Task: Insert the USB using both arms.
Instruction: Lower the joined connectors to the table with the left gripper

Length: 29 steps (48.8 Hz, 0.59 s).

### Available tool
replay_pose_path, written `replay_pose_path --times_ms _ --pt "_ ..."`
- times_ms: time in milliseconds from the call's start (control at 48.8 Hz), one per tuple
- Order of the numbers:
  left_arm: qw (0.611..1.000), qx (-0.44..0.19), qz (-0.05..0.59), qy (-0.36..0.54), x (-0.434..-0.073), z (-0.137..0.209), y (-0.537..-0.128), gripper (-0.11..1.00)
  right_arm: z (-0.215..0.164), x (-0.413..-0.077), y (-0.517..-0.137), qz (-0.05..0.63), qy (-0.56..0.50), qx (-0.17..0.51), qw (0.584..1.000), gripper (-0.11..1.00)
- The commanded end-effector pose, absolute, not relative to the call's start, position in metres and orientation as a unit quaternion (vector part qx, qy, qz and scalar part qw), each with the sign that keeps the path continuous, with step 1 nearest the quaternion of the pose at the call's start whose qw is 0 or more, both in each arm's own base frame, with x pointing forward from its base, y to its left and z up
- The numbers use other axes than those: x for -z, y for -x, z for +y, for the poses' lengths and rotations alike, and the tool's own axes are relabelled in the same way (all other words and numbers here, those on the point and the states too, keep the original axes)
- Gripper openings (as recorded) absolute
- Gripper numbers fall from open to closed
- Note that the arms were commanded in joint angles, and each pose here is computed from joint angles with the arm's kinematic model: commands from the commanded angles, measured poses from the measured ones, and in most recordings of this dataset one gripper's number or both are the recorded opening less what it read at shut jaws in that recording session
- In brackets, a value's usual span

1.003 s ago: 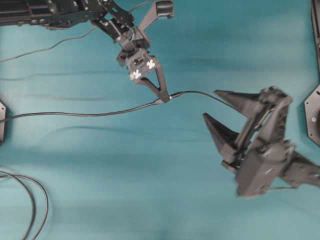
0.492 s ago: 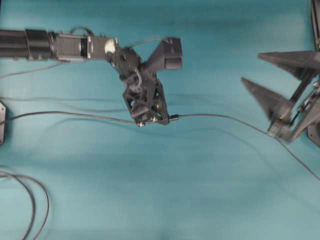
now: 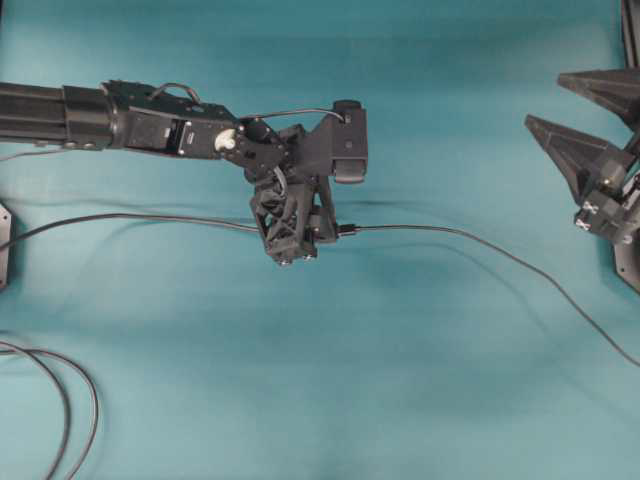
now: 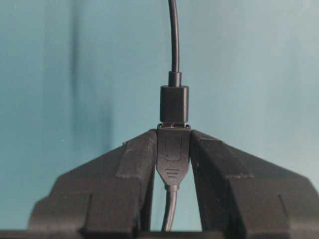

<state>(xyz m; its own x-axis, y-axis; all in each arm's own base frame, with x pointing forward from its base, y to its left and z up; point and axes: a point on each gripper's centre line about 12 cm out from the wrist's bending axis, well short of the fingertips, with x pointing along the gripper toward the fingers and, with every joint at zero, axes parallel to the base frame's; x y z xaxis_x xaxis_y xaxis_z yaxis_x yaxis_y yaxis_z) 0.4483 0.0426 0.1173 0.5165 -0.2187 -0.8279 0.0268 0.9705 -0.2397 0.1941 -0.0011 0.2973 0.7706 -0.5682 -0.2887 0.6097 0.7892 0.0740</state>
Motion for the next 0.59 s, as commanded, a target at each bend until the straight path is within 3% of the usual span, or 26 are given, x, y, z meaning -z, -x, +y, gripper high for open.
replay_pose_path --times_ms 0,451,512,573 --pt "0.872 0.067 0.477 0.09 -0.126 0.044 -0.453 0.15 -0.001 -0.299 -0.196 0.125 -0.088 0.311 0.938 0.73" --pt "0.869 0.07 0.483 0.078 -0.118 0.042 -0.458 0.14 -0.003 -0.297 -0.196 0.128 -0.085 0.314 0.937 0.73" --pt "0.868 0.07 0.484 0.079 -0.116 0.042 -0.458 0.19 -0.002 -0.297 -0.196 0.128 -0.085 0.312 0.938 0.73" --pt "0.868 0.069 0.485 0.079 -0.115 0.042 -0.457 0.32 -0.002 -0.297 -0.196 0.128 -0.085 0.311 0.938 0.73"
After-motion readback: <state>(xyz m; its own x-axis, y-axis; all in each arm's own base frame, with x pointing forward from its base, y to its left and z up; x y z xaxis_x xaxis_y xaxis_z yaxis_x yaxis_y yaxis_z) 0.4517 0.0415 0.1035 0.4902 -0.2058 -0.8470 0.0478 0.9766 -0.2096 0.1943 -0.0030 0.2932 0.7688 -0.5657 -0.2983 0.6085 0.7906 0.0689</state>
